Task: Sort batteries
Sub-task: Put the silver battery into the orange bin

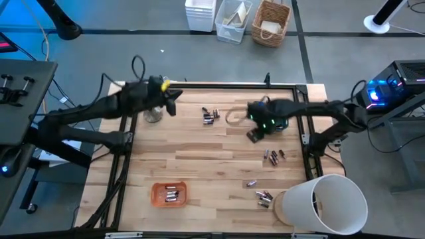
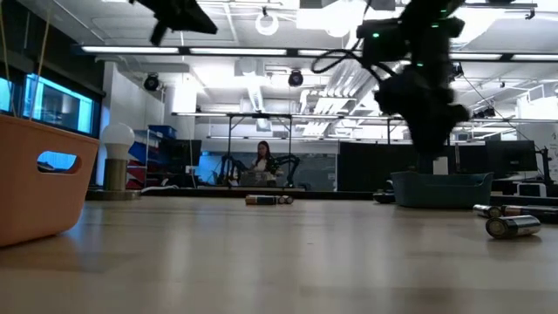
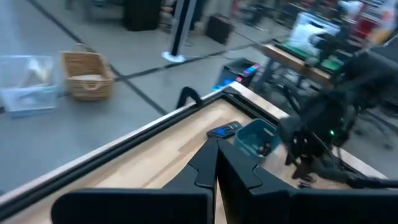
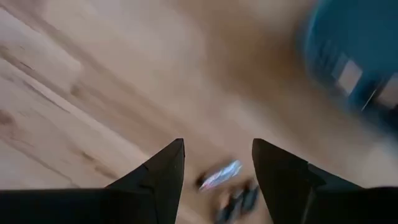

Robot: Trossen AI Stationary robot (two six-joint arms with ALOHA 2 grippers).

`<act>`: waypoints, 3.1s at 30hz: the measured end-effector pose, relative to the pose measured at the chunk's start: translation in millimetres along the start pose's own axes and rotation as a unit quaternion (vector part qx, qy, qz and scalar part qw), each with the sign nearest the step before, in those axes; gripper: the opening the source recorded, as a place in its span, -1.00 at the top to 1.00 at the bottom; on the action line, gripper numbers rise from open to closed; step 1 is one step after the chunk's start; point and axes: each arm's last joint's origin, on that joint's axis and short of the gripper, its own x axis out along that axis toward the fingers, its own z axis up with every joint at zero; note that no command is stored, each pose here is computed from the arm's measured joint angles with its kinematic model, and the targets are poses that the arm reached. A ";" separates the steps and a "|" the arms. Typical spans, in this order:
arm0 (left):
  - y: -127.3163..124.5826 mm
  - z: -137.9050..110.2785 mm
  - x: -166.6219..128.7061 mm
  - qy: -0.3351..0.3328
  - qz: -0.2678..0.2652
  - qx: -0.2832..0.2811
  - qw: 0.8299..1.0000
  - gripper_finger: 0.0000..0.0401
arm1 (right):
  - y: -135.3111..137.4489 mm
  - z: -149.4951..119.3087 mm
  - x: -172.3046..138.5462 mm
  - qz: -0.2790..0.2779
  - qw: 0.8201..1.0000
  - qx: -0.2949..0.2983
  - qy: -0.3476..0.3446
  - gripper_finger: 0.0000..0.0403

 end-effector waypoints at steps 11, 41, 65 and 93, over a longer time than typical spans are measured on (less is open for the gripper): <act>51.1 17.7 23.7 0.022 -0.121 0.012 0.992 1.00 | 5.6 -44.7 33.5 -0.072 0.958 0.278 -0.011 0.09; 57.1 18.2 25.0 0.038 -0.157 -0.010 0.987 1.00 | 19.3 -34.8 83.3 -0.097 0.971 0.216 0.044 0.19; 41.8 49.7 -32.0 -0.134 -0.194 0.105 0.966 1.00 | 179.0 47.2 -31.2 0.293 0.891 -0.189 -0.290 0.83; 37.0 45.9 -32.9 -0.096 -0.218 0.000 0.971 1.00 | 340.7 9.2 74.6 0.315 0.810 -0.458 -0.187 0.54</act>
